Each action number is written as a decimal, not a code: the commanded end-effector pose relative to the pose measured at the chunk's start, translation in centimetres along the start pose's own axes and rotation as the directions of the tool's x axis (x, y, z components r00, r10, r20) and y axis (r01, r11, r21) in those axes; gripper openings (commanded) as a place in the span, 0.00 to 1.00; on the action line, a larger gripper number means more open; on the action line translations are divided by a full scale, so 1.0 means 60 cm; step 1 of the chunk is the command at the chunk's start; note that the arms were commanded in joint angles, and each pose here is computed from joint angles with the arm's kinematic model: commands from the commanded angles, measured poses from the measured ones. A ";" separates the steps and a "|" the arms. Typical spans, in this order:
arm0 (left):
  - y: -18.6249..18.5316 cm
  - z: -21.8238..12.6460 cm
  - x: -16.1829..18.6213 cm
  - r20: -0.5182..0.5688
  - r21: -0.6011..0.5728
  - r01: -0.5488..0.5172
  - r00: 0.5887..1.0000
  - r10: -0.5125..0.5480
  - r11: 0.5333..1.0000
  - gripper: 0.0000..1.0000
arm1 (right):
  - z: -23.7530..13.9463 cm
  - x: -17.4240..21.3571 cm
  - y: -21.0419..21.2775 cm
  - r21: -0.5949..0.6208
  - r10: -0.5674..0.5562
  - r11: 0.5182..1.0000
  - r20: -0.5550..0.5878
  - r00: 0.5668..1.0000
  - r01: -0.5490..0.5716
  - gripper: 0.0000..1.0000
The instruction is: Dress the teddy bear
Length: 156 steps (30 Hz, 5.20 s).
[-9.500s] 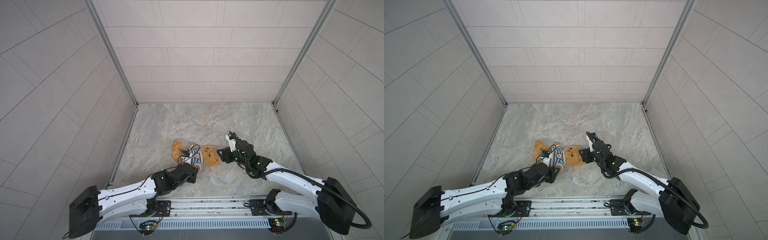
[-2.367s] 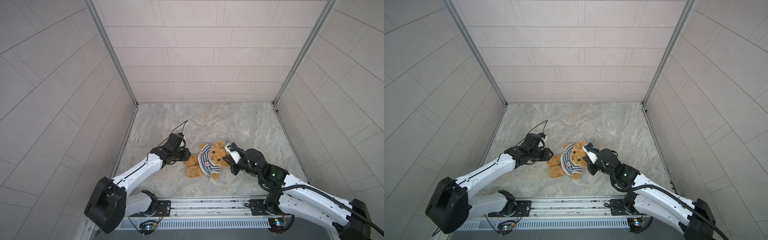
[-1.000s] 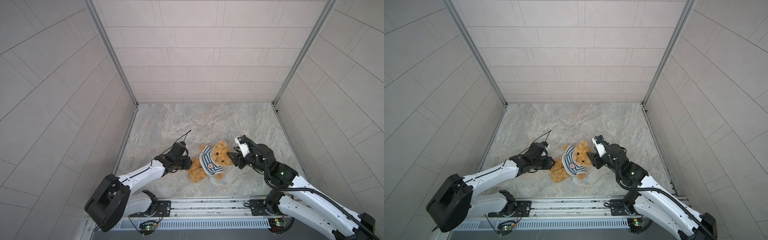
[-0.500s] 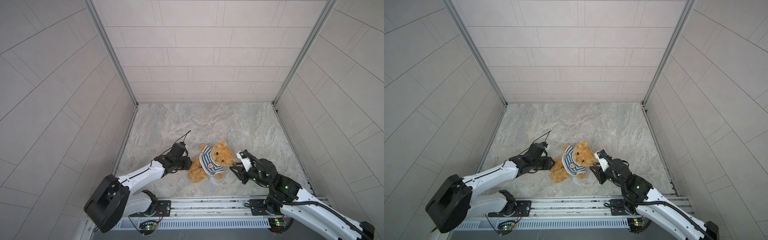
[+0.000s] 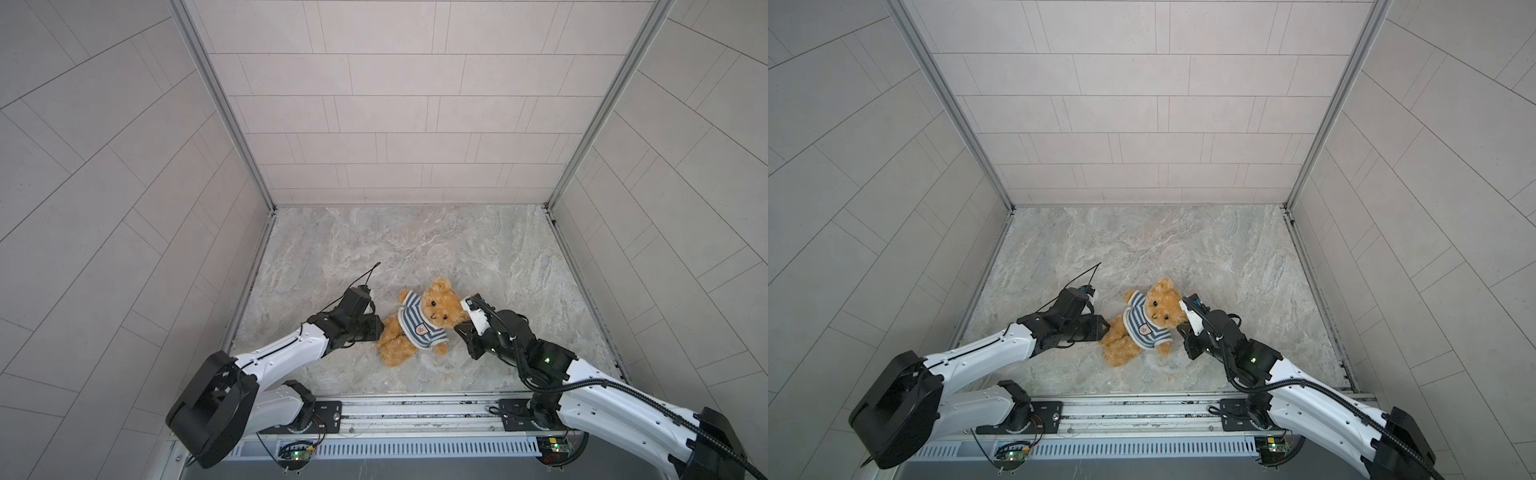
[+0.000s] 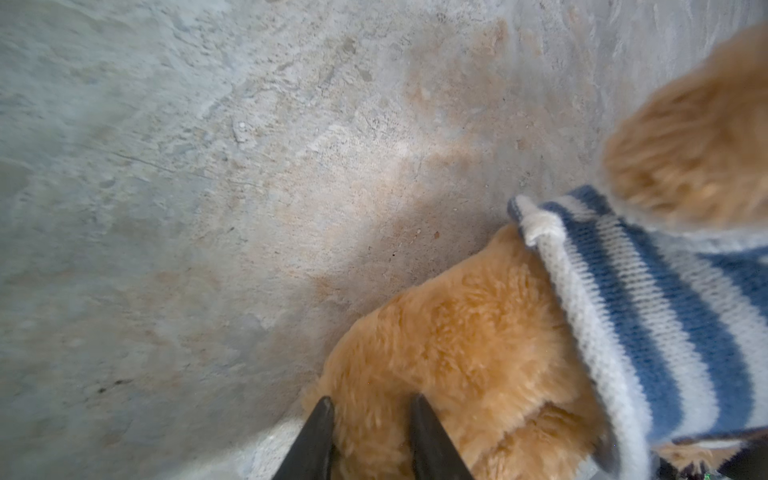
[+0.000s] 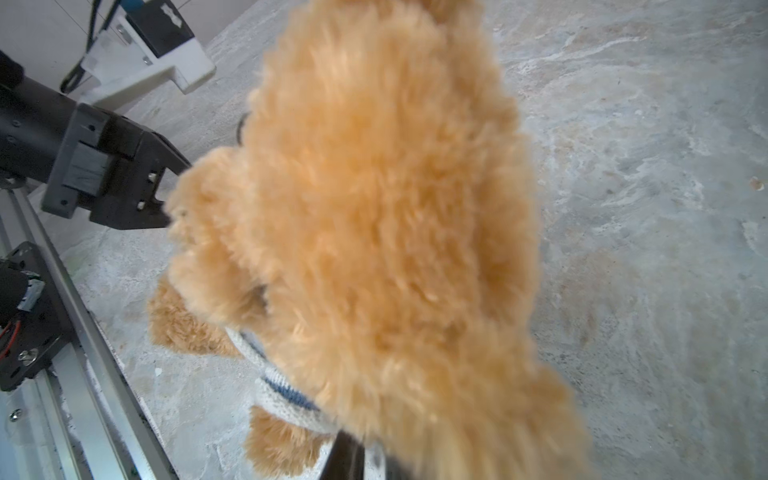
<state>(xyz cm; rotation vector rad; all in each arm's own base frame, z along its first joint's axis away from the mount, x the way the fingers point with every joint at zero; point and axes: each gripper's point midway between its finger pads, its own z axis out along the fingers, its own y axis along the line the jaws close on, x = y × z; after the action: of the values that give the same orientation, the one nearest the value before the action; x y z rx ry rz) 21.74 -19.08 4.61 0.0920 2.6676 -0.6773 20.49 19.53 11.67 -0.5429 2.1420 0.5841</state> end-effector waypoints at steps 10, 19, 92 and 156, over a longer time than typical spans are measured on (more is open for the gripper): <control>0.001 0.002 0.037 -0.047 0.027 0.022 0.999 -0.021 0.999 0.35 | 0.036 -0.090 -0.015 0.050 -0.027 0.998 0.108 0.994 0.022 0.14; -0.012 -0.001 0.042 -0.044 0.049 0.022 0.999 -0.020 0.999 0.35 | 0.072 -0.111 -0.013 0.050 -0.035 0.998 0.110 0.993 0.029 0.14; 0.182 -0.188 -0.179 0.454 -0.389 0.258 0.889 -0.060 0.884 1.00 | -0.146 -0.073 -0.299 0.640 0.097 0.726 0.267 0.959 -0.252 1.00; 0.285 -0.168 -0.321 0.691 -0.594 0.134 0.590 0.418 0.793 1.00 | 0.000 -0.075 -0.485 0.702 -0.041 0.683 0.313 0.949 -0.202 1.00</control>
<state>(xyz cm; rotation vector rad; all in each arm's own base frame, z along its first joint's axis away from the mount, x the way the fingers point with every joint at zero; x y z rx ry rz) 38.23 1.90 11.98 -0.1733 1.8011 0.1974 39.02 -3.59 9.04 0.1631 1.8564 -0.1665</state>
